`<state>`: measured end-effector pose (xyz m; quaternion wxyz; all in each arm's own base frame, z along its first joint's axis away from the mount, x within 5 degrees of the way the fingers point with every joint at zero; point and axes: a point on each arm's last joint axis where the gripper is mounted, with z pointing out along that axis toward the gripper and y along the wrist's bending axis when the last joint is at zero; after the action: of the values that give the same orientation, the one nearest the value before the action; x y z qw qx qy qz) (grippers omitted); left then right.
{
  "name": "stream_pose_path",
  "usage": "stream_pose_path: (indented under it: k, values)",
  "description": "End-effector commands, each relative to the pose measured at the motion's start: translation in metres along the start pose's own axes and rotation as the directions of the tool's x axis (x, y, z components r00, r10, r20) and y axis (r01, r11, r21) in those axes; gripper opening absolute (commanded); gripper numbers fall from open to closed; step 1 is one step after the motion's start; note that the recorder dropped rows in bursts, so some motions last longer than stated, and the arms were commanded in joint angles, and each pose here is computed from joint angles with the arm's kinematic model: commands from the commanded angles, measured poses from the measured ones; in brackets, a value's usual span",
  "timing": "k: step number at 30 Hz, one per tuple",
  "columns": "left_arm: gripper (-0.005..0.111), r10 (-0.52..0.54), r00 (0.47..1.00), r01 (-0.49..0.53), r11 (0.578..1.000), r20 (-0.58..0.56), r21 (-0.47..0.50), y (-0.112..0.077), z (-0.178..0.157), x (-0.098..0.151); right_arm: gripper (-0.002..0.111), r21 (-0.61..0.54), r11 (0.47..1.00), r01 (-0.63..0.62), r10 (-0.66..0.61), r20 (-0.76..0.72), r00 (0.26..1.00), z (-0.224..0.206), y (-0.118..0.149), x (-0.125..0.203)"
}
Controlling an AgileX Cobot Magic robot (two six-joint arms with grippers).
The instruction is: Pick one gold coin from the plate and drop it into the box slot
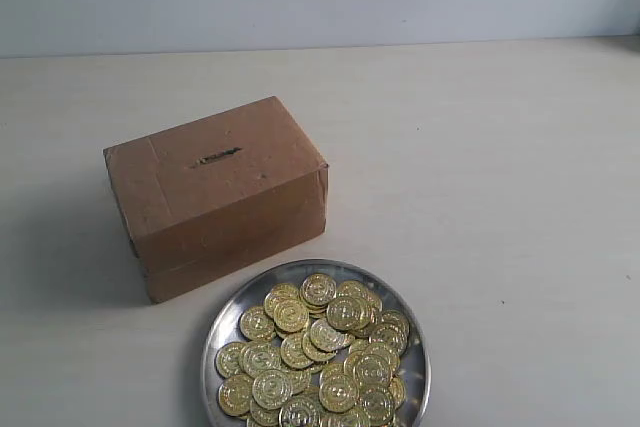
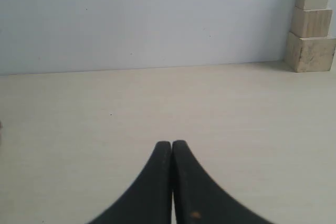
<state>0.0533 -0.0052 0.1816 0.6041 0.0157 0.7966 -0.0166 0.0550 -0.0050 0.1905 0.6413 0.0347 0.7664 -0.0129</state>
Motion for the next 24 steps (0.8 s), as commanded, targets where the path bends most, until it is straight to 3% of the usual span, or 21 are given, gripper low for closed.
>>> stream_pose_path:
  k: [1,4,9,19,24]
  values:
    - [0.0,-0.008,1.0,0.008,1.0,0.01,0.006,0.0,0.0,0.0,0.0,-0.003,1.0,-0.006,0.006,0.006,1.0,0.0,0.0,0.001]
    - [0.0,-0.008,1.0,0.008,1.0,0.01,0.006,0.0,0.0,0.0,0.0,-0.004,1.0,0.003,-0.002,0.027,1.0,0.0,0.0,-0.001]
    - [0.0,-0.008,1.0,0.008,1.0,0.01,0.006,0.0,0.0,0.0,0.0,-0.06,0.997,-0.056,0.068,0.228,0.971,-0.002,0.004,-0.02]
    - [0.0,-0.008,1.0,0.008,1.0,0.01,0.006,0.0,0.0,0.0,0.0,-0.068,0.995,-0.074,0.089,0.245,0.965,-0.003,0.004,-0.021]
    - [0.0,-0.008,1.0,0.008,1.0,0.01,0.006,0.0,0.0,0.0,0.0,-0.113,0.989,-0.095,0.134,0.421,0.897,-0.009,0.005,-0.038]
